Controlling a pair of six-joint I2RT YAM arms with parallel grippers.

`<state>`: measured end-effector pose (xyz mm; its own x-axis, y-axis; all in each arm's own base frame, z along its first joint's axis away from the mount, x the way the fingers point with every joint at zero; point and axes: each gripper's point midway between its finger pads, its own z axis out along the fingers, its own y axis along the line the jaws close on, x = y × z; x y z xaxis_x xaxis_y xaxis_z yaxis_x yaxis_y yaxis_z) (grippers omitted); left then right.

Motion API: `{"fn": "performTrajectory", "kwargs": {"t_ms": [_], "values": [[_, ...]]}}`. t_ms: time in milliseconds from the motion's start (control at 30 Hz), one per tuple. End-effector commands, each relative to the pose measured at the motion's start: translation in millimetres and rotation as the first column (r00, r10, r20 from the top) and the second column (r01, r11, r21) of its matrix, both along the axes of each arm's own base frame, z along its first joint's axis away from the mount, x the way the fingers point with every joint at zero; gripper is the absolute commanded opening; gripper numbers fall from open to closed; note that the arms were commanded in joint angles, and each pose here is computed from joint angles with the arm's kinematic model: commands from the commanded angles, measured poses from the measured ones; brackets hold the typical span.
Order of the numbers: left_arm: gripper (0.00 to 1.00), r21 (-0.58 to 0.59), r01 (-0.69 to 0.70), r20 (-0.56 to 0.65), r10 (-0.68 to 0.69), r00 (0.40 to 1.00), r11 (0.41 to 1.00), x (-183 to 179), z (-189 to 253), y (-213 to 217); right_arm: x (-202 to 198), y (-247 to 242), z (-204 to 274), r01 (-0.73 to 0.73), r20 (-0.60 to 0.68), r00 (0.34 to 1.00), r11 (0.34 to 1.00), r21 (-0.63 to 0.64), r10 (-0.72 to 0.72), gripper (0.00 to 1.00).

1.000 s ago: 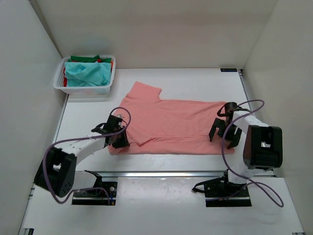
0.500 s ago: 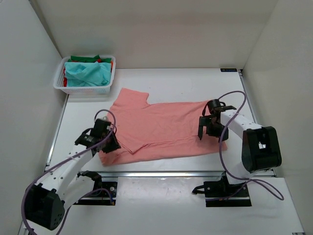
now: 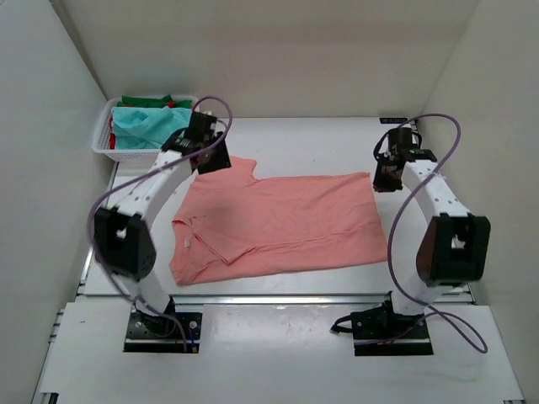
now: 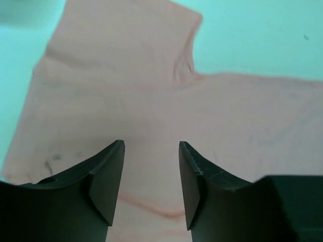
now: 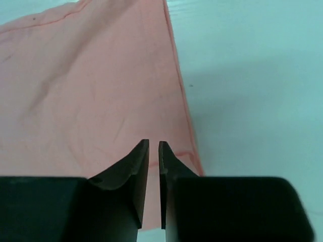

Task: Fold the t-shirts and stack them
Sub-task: Fold the flattened tshirt in 1/3 of the way

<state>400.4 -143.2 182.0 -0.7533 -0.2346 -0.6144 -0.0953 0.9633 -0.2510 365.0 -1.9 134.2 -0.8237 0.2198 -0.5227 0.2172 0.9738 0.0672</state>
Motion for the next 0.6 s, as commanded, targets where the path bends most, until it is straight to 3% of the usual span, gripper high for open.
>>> {"fn": "performTrajectory", "kwargs": {"t_ms": [0,67,267,467,567], "values": [[0.60,0.129,-0.027,0.016,0.025,1.000,0.991,58,-15,12,33,6,-14,-0.027,0.006,1.000,0.999,0.018,0.027,0.13],[0.65,0.147,-0.036,0.017,0.034,0.999,0.988,87,-25,12,49,10,-18,-0.026,0.020,0.999,0.999,0.030,0.026,0.41],[0.71,0.146,-0.101,0.082,0.090,0.993,0.984,163,-38,18,98,9,-32,-0.008,0.027,1.000,0.999,0.041,0.007,0.50],[0.76,0.167,-0.165,0.103,0.149,0.983,0.972,199,-62,38,127,-5,-44,0.031,0.029,0.999,0.998,0.046,-0.033,0.63],[0.79,0.184,-0.176,0.056,0.168,0.984,0.967,206,-88,45,135,-10,-51,0.041,0.019,0.999,0.998,0.037,-0.042,0.65]]}}
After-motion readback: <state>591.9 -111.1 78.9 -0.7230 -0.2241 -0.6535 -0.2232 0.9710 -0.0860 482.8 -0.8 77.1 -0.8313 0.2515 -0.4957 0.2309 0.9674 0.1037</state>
